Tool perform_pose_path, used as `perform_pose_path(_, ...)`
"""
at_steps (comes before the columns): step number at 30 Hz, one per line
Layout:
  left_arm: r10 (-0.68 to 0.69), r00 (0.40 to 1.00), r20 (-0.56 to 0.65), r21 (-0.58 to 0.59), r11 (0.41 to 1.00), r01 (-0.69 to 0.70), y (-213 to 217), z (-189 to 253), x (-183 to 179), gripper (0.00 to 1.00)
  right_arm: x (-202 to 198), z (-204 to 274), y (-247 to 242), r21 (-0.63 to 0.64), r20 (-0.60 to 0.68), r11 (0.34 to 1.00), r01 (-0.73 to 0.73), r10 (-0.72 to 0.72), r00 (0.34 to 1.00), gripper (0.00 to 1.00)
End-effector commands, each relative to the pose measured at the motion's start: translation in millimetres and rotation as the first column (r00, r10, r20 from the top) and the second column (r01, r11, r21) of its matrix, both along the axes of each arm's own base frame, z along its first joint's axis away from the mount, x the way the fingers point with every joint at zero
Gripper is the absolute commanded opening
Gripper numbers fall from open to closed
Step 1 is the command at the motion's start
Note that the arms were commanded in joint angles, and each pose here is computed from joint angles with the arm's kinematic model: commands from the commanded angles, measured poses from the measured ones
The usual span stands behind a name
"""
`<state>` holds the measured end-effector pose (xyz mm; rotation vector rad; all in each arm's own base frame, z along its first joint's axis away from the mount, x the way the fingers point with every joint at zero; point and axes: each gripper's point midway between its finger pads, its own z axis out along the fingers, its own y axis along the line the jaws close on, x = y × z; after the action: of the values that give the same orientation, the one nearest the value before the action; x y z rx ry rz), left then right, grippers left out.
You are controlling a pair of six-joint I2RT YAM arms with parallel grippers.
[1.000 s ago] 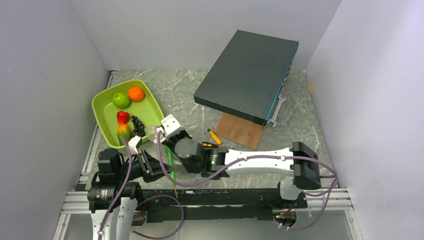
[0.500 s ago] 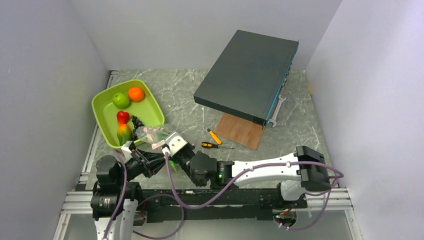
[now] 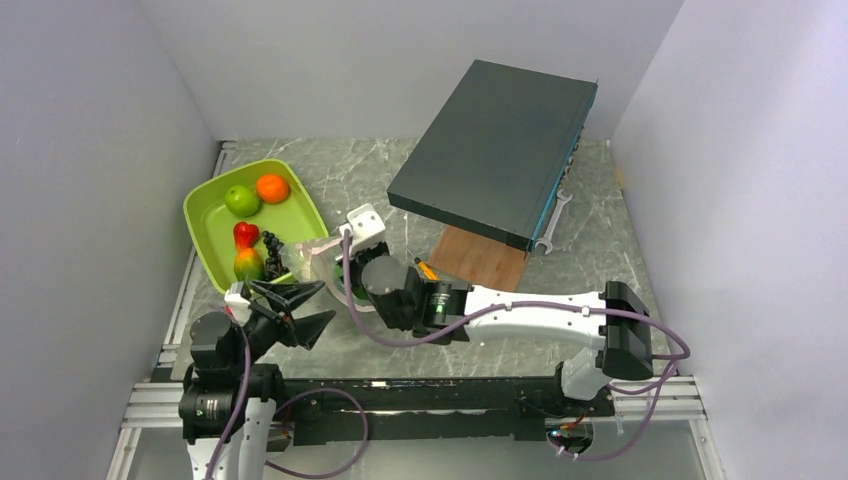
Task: Place the food in the zip-top bag and seal the zipper
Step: Place the fake vegetable in the zipper food storage bag, then adjust the zipper food storage bag at the center of the board.
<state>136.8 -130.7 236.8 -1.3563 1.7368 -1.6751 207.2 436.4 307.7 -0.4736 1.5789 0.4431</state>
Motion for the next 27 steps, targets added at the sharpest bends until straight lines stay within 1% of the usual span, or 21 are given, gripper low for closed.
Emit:
perform_pose_path(1, -0.193, 0.897, 0.396, 0.294, 0.953, 0.076, -12, 45, -26, 0.82, 2, 19, -1, 0.065, -0.121, 0.997, -0.030, 0.038, 0.992, 0.00)
perform_pose_path(2, -0.244, 0.878, 0.411, 0.389, 0.918, 0.072, -12, 47, -27, 0.80, 4, 20, -1, 0.056, -0.143, 0.998, -0.028, 0.036, 0.989, 0.00)
perform_pose_path(3, -0.272, 0.855, 0.441, 0.488, 0.873, 0.026, -7, 61, -31, 0.78, 5, 22, 0, 0.054, -0.156, 0.998, -0.033, 0.041, 0.987, 0.00)
perform_pose_path(4, -0.299, 0.857, 0.419, 0.580, 0.814, 0.000, 0, 61, -31, 0.77, 6, 25, 0, 0.057, -0.162, 0.998, -0.041, 0.049, 0.986, 0.00)
perform_pose_path(5, -0.319, 0.860, 0.398, 0.670, 0.741, -0.035, 9, 63, -32, 0.75, 5, 29, 1, 0.065, -0.165, 0.996, -0.055, 0.065, 0.984, 0.00)
perform_pose_path(6, -0.337, 0.864, 0.374, 0.737, 0.674, -0.056, 17, 65, -31, 0.73, 3, 32, 2, 0.072, -0.170, 0.995, -0.067, 0.079, 0.982, 0.00)
perform_pose_path(7, -0.364, 0.857, 0.365, 0.782, 0.619, -0.071, 22, 71, -30, 0.72, 2, 34, 3, 0.078, -0.175, 0.994, -0.078, 0.091, 0.980, 0.00)
perform_pose_path(8, -0.402, 0.837, 0.371, 0.807, 0.585, -0.077, 22, 76, -29, 0.71, 2, 37, 3, 0.084, -0.180, 0.993, -0.083, 0.097, 0.979, 0.00)
perform_pose_path(9, -0.444, 0.807, 0.390, 0.809, 0.584, -0.070, 17, 82, -26, 0.70, 1, 39, 4, 0.085, -0.180, 0.993, -0.088, 0.102, 0.978, 0.00)
perform_pose_path(11, -0.515, 0.735, 0.441, 0.780, 0.625, -0.030, 1, 94, -22, 0.67, 4, 47, 3, 0.090, -0.172, 0.992, -0.085, 0.099, 0.980, 0.00)
perform_pose_path(12, -0.521, 0.716, 0.465, 0.760, 0.649, -0.021, -3, 101, -18, 0.66, 8, 52, 0, 0.090, -0.169, 0.993, -0.075, 0.090, 0.982, 0.00)
perform_pose_path(14, -0.518, 0.701, 0.491, 0.737, 0.676, -0.017, -7, 109, -14, 0.68, 14, 67, -12, 0.093, -0.141, 0.995, -0.044, 0.057, 0.988, 0.00)
perform_pose_path(17, -0.532, 0.625, 0.571, 0.671, 0.742, 0.018, -20, 127, -14, 0.74, 19, 85, -32, 0.098, -0.085, 0.995, -0.011, 0.019, 0.996, 0.00)
perform_pose_path(18, -0.536, 0.601, 0.593, 0.651, 0.758, 0.033, -23, 131, -14, 0.75, 19, 87, -35, 0.093, -0.085, 0.996, -0.010, 0.018, 0.996, 0.00)
perform_pose_path(19, -0.543, 0.593, 0.595, 0.645, 0.763, 0.051, -25, 131, -15, 0.75, 19, 86, -37, 0.078, -0.092, 0.997, -0.010, 0.017, 0.996, 0.00)
perform_pose_path(21, -0.561, 0.589, 0.582, 0.657, 0.751, 0.066, -26, 130, -14, 0.75, 15, 81, -39, 0.040, -0.100, 0.999, -0.032, 0.036, 0.994, 0.00)
perform_pose_path(23, -0.565, 0.625, 0.539, 0.675, 0.733, 0.081, -24, 124, -8, 0.73, 13, 73, -50, -0.003, -0.099, 0.999, -0.034, 0.034, 0.995, 0.00)
perform_pose_path(24, -0.564, 0.650, 0.509, 0.682, 0.725, 0.094, -22, 120, -3, 0.72, 13, 74, -62, -0.017, -0.098, 1.000, -0.022, 0.020, 0.995, 0.00)
perform_pose_path(27, -0.566, 0.700, 0.436, 0.720, 0.686, 0.107, -15, 104, 8, 0.72, 11, 71, -106, -0.067, -0.106, 0.997, 0.047, -0.054, 0.993, 0.00)
